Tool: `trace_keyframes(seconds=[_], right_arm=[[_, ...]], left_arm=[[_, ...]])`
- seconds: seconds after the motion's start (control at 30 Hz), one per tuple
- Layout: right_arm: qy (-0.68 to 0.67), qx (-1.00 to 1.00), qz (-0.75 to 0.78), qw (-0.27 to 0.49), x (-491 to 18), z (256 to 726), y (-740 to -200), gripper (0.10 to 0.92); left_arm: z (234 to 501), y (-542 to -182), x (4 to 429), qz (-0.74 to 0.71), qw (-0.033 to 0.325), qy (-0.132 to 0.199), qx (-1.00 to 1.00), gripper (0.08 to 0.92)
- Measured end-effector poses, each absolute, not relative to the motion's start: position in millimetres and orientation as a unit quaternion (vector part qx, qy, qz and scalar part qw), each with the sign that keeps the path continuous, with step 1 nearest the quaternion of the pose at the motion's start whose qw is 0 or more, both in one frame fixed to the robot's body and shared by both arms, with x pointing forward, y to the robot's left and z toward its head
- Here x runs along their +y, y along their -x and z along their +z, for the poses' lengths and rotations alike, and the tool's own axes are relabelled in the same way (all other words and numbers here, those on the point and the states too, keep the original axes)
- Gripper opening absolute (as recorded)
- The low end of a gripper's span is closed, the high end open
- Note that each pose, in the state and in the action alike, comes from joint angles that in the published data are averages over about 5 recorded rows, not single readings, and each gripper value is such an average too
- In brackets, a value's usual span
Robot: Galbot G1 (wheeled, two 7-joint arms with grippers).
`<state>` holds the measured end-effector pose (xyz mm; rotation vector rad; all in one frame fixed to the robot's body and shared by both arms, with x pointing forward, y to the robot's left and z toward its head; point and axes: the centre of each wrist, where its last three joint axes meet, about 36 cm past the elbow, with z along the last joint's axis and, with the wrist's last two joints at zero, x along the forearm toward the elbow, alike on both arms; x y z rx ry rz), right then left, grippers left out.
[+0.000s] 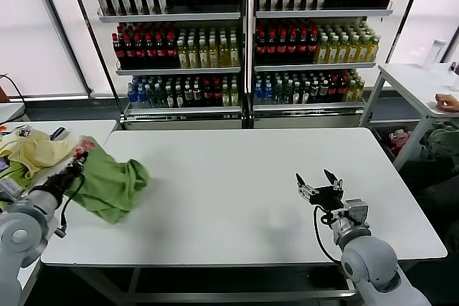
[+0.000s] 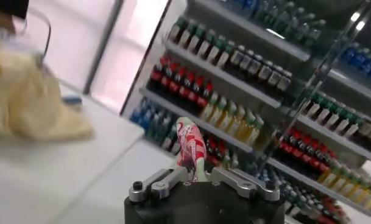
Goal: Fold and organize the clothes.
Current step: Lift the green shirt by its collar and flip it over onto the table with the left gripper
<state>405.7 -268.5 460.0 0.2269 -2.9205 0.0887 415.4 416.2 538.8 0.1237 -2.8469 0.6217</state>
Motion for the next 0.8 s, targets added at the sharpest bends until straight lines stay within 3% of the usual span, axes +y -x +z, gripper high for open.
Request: trace_keyframes(seconds=[0.13,0.33,0.57,0.8], right_arm=[[-0.076,-0.991,0.028,0.102,-268,462,-403,0.823],[-0.073,-0.992,0.028,0.097,-271,466,-399,0.823],[-0.068,-0.993,0.025,0.092,-273,471,-395,0.823],[-0.064,-0.994,0.026,0.089,-275,473,-396,0.823]], left_arm=[[536,-415,394,0.137,0.107,-0.043,-0.984,0.128],[489,-420,333,0.009,0.125,-0.035,-0.992,0.128],[435,-412,247,-0.113,0.144,-0.003,-0.983,0.128],[411,-411,168,-0.158,0.153,0.038,-0.975,0.128]])
